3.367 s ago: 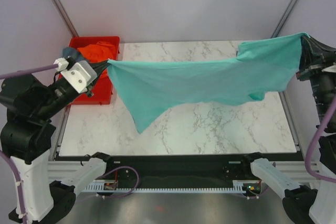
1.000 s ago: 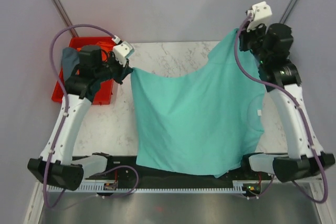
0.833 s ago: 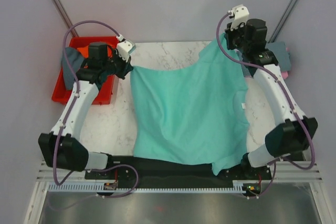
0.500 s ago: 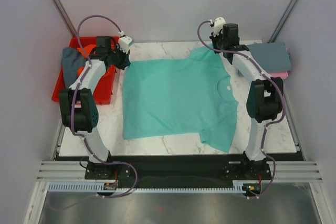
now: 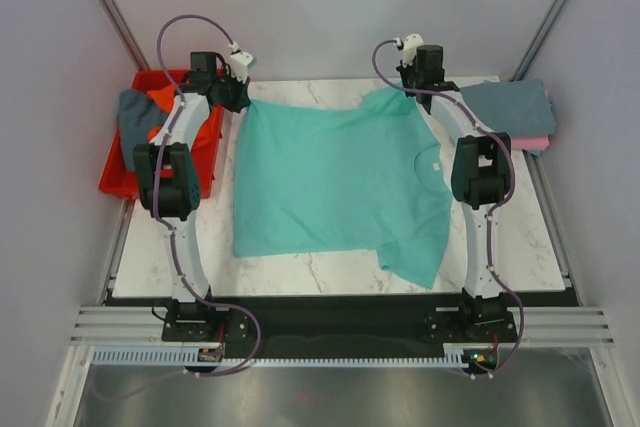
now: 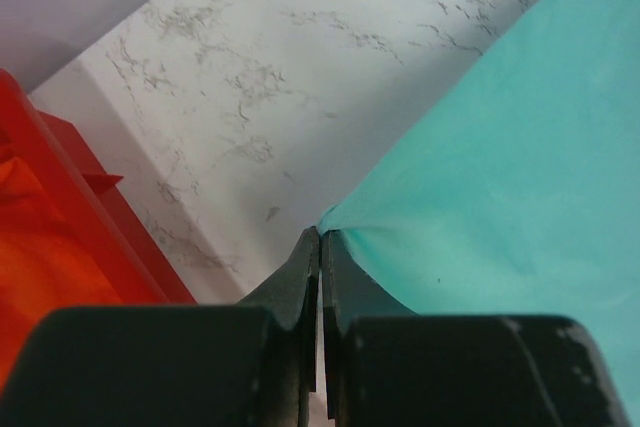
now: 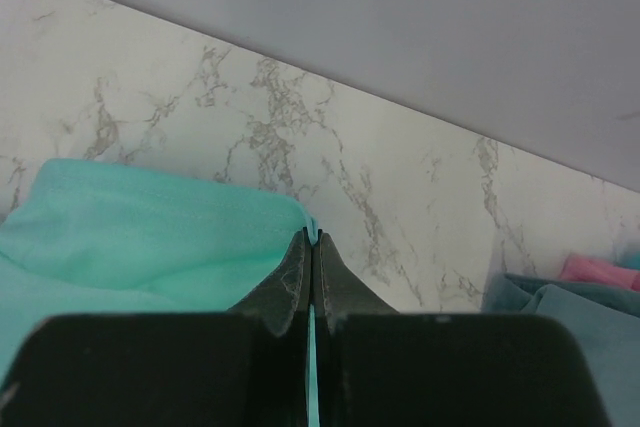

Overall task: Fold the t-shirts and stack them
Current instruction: Fold the tshirt

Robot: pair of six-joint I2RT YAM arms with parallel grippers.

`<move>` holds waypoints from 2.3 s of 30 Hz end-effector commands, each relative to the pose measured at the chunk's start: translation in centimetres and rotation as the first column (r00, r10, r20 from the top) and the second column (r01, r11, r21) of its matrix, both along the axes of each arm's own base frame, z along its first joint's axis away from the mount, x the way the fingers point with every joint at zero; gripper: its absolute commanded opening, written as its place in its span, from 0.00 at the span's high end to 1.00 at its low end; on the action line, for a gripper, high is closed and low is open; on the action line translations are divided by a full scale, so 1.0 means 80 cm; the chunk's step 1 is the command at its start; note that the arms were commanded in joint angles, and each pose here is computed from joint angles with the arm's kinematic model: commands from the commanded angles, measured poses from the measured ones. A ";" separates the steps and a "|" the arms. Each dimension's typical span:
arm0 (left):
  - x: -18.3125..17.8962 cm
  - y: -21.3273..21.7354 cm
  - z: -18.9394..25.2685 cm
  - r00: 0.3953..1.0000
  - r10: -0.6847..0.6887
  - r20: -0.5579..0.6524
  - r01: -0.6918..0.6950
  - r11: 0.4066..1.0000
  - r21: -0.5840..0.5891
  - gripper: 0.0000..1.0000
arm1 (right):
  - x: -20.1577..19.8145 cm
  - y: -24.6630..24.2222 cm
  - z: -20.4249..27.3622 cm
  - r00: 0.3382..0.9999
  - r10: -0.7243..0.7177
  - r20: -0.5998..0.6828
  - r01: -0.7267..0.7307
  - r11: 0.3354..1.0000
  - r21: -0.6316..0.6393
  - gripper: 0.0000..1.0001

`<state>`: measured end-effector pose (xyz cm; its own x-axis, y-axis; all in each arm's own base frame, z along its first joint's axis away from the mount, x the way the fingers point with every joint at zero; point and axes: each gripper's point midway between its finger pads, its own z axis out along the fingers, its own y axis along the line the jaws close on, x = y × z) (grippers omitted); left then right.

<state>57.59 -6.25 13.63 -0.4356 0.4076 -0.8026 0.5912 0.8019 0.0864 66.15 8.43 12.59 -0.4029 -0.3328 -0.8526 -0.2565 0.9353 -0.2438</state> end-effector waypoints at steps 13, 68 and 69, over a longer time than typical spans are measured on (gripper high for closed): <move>0.069 0.000 0.013 0.997 0.036 0.068 -0.037 0.999 0.009 0.98 | 0.052 -0.039 0.043 0.983 -0.098 0.156 0.093 0.995 0.039 1.00; -0.110 0.022 0.052 0.994 -0.093 -0.060 0.096 0.994 0.049 0.98 | -0.224 -0.040 0.096 0.999 -0.038 -0.019 0.038 0.999 0.017 1.00; -0.113 0.022 0.051 0.993 -0.098 -0.065 0.101 0.993 0.053 0.98 | -0.227 -0.040 0.095 0.999 -0.039 -0.024 0.040 0.999 0.019 1.00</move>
<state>49.49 -4.54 15.18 -0.5015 0.4518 -0.7379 0.6319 0.7738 0.0443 48.44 5.36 17.67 -0.4830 -0.3178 -0.8159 -0.2469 0.9434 -0.2213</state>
